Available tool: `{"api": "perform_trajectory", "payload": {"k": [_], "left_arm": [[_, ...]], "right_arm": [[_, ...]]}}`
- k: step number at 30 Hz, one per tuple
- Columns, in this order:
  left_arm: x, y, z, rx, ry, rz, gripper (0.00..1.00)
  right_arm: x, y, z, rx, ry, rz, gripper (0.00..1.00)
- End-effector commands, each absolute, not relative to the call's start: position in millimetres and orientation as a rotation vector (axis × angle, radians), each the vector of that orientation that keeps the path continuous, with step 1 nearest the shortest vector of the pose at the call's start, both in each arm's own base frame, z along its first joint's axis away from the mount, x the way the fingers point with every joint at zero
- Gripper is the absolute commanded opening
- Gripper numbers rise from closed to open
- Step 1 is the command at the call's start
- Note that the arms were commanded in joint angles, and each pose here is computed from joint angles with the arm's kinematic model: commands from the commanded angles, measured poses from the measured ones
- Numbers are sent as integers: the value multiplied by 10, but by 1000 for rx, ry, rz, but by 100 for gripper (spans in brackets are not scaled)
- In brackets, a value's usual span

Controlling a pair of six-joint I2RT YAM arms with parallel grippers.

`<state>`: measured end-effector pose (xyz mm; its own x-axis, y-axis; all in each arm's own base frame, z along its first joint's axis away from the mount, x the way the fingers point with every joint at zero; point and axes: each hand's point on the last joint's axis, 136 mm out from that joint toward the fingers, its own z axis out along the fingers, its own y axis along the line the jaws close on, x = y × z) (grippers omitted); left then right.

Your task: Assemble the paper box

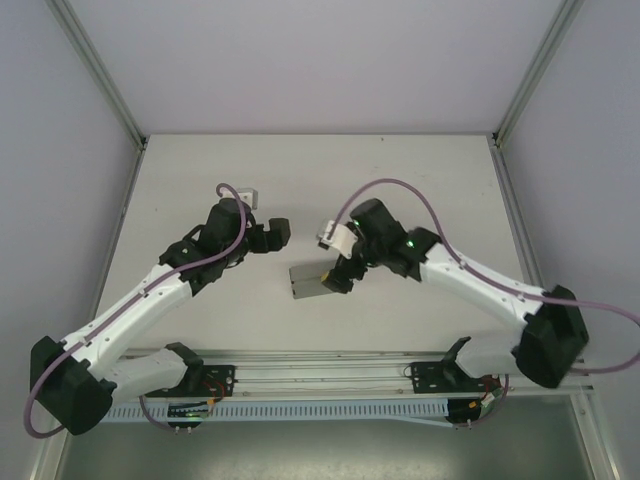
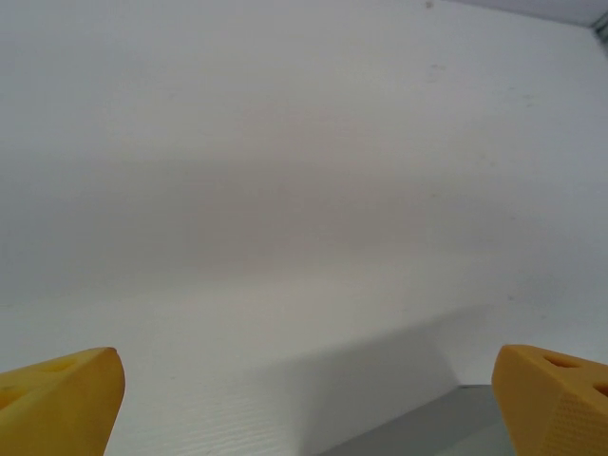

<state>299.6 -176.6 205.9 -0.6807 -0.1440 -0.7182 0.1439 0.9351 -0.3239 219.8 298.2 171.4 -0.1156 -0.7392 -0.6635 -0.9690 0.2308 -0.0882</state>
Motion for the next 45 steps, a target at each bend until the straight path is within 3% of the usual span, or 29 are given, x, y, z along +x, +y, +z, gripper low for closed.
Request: {"api": "perform_trajectory", "payload": {"k": [1,12,19,22,26,30,35,40,45], "left_arm": [[3015,-1635,1906,-23,2321,-393,98],[3034,-1358,1682,-144,2349,-372,98],[3009,-1294,1645,-149,2346,-343,98],[2990,-1254,1693,-156,2332,-329,99],[2955,-1168,1746,-178,2309,-301,99],[2908,-1126,1778,-189,2297,-299,99],[2862,-1082,1788,-204,2286,-297,98],[2827,-1055,1805,-210,2273,-300,98],[2819,-1022,1769,-228,2273,-285,99]], "right_arm": [[1892,2929,1504,-2085,1742,544,99],[2260,3139,944,-2308,1813,452,97],[2361,3180,753,-2285,1875,328,84],[2468,3186,847,-2200,1888,258,78],[2559,3166,969,-2122,1878,151,61],[2668,3153,1143,-2026,1875,78,56],[2964,3117,1286,-1862,1840,-108,33],[3137,3091,1346,-1798,1811,-214,30],[3583,3042,1253,-1662,1676,-536,30]]}}
